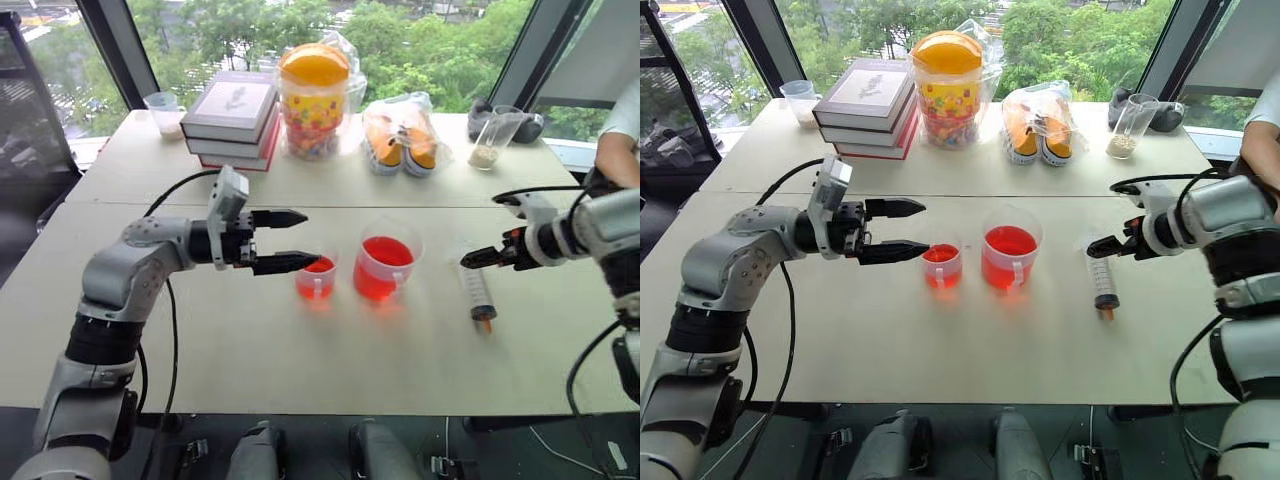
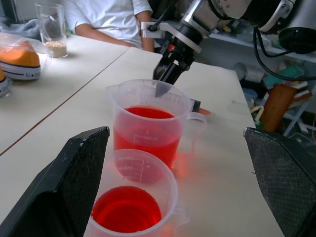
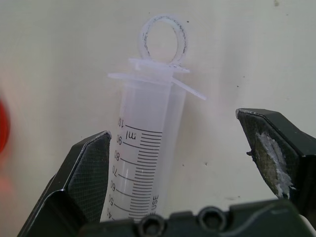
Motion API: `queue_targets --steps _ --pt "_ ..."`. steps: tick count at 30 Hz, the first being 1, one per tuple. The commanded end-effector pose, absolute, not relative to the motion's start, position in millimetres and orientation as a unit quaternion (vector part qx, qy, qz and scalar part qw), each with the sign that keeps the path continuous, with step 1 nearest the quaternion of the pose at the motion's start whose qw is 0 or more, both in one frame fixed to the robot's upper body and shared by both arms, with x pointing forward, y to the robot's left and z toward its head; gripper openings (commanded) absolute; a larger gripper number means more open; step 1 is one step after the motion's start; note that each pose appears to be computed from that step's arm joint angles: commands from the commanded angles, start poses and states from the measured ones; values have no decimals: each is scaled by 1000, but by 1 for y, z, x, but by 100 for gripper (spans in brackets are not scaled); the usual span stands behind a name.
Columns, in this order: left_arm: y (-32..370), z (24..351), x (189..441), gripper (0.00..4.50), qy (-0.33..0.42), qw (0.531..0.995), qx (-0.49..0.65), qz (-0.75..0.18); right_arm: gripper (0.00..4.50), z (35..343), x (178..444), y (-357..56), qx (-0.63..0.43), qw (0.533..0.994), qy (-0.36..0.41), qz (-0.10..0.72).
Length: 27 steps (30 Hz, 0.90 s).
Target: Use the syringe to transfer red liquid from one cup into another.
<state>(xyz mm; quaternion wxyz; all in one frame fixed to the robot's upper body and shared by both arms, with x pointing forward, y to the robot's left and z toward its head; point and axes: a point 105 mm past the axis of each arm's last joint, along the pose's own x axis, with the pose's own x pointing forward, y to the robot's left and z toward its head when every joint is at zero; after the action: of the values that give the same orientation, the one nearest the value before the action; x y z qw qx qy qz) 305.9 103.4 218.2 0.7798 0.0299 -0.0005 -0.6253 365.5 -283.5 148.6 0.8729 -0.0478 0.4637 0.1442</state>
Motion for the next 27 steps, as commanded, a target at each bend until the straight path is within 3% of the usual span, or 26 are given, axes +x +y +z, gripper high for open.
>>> queue_targets --steps 1,6,9,14,20,24,27 --pt "106 230 299 450 -29 785 40 -617 446 151 374 -284 -63 871 464 152" --pt "109 230 296 450 -32 793 45 -607 446 135 377 -277 -78 852 489 169" --pt "113 232 296 450 -35 799 49 -598 364 130 377 -275 -86 844 498 181" --pt "112 233 296 450 -39 803 47 -593 148 132 378 -270 -86 841 499 192" --pt "111 237 301 450 -37 797 52 -600 147 157 378 -274 -64 862 469 184" --pt "110 241 306 450 -39 791 61 -608 147 208 380 -268 -63 902 379 197" --pt "110 245 311 450 -40 789 60 -610 147 260 376 -249 -75 936 258 228"
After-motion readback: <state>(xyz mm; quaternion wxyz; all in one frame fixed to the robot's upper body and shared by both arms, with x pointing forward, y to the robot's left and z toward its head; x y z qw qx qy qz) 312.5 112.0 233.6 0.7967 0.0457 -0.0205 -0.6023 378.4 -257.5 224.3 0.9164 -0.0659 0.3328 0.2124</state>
